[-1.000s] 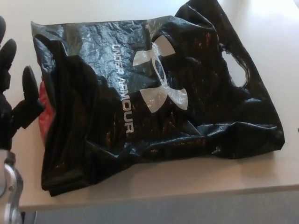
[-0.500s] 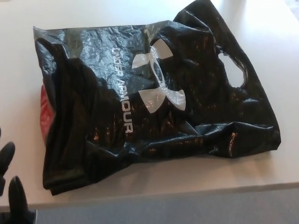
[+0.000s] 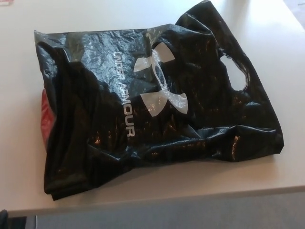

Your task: A plastic bag is kept in the middle of the desk and the robot uses both its hands to grab the bag from the left and right and brings its hands close together to compress the bag

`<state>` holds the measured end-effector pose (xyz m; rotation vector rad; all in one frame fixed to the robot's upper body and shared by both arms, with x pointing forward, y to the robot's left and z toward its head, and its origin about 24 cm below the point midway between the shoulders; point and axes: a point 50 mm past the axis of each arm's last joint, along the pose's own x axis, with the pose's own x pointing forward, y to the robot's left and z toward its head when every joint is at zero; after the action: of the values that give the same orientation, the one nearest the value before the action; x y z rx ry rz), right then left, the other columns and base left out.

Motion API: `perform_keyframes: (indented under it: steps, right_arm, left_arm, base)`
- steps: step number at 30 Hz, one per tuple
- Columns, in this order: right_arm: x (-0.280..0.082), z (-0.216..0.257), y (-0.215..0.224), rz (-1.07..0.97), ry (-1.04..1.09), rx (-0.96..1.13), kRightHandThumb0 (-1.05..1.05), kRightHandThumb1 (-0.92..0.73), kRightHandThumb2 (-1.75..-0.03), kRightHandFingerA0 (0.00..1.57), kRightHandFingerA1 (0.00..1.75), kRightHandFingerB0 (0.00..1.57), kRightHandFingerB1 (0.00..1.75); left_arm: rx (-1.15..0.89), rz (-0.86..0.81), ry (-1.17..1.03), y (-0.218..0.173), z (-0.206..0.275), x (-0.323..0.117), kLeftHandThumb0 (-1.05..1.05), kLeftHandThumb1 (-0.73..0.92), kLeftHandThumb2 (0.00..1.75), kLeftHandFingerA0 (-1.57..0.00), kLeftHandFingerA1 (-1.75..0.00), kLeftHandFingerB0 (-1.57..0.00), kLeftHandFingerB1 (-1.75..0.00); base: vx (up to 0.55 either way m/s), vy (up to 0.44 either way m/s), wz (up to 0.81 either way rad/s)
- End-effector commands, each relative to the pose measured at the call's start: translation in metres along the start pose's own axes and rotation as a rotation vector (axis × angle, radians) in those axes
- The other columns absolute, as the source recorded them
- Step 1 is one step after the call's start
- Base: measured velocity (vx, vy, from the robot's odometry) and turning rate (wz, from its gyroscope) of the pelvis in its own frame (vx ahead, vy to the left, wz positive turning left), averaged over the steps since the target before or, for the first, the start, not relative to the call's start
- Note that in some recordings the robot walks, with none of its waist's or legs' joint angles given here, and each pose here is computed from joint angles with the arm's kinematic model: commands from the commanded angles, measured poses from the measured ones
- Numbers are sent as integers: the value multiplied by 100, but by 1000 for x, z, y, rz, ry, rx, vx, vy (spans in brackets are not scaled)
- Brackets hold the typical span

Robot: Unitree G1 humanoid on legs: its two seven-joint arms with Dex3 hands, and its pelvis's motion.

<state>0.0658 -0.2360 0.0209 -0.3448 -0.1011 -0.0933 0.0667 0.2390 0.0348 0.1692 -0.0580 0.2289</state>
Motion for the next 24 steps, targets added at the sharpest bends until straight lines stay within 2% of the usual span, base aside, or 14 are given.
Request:
perform_keyframes:
  steps: [1,5,6,9,10,11,16,17,18,19,20,22,23,24]
  right_arm:
    - [-19,18,-6,36,-206,-39,-31,-70,-118,1,50,0,48]
    - [-15,14,-7,30,-206,-49,-31,-69,-117,0,50,0,48]
    - [-11,14,-5,32,-219,-46,-32,-69,-117,0,50,0,48]
    - [-4,13,-3,48,-253,-11,-31,-70,-118,0,50,0,48]
    - [0,13,-3,58,-252,21,-53,-88,-67,9,28,10,31]
    - [4,13,-5,62,-250,-16,-33,-68,-117,0,50,0,48]
    - [2,15,-7,62,-220,3,-34,-66,-117,0,50,0,48]
    - [2,15,-7,57,-210,16,-34,-66,-117,0,50,0,48]
    - [3,14,-5,53,-202,46,-33,-67,-117,0,50,0,48]
    - [4,14,-4,50,-195,61,-33,-67,-117,0,50,0,48]
    - [4,14,-3,47,-187,59,-33,-67,-118,0,49,0,48]
    - [4,14,-3,48,-181,74,-32,-69,-119,0,50,0,48]
    - [0,15,-4,49,-173,86,-31,-71,-119,0,50,0,48]
    - [0,15,-4,49,-174,82,-31,-71,-119,0,50,0,48]
  left_arm:
    - [63,-67,-174,14,10,-15,-70,83,117,-5,-41,-3,-31]
    - [58,-63,-184,12,9,-12,-70,84,117,-5,-42,-3,-32]
    - [45,-61,-198,10,9,-8,-70,82,116,-11,-46,-3,-37]
    - [-7,-59,-210,6,9,-6,-72,82,115,-4,-43,-2,-34]
    - [-31,-59,-207,4,7,-7,-70,79,114,-5,-40,-4,-34]
    - [-39,-54,-209,2,7,-8,-69,79,114,-4,-39,-4,-32]
    - [-46,-50,-214,0,6,-10,-69,77,115,-5,-43,-3,-31]
    - [-31,-45,-224,1,5,-9,-73,80,114,-11,-45,-3,-32]
    - [-8,-37,-229,3,6,-9,-73,92,76,-17,-31,-9,-23]
    - [-23,-42,-222,3,6,-8,-80,82,114,-12,-44,0,-30]
    - [-18,-55,-220,3,7,-8,-73,85,118,-14,-46,0,-29]
    - [39,-53,-242,5,8,-9,-71,84,111,-10,-42,-6,-33]
    - [-15,-63,-235,3,7,-9,-71,92,76,-19,-33,-10,-23]
    - [-38,-62,-228,2,6,-9,-71,92,74,-22,-35,-10,-25]
  base:
    - [0,0,0]
    - [0,0,0]
    - [0,0,0]
    - [0,0,0]
    - [0,0,0]
    - [0,0,0]
    - [0,0,0]
    - [0,0,0]
    - [0,0,0]
    - [0,0,0]
    - [0,0,0]
    - [0,0,0]
    - [0,0,0]
    - [0,0,0]
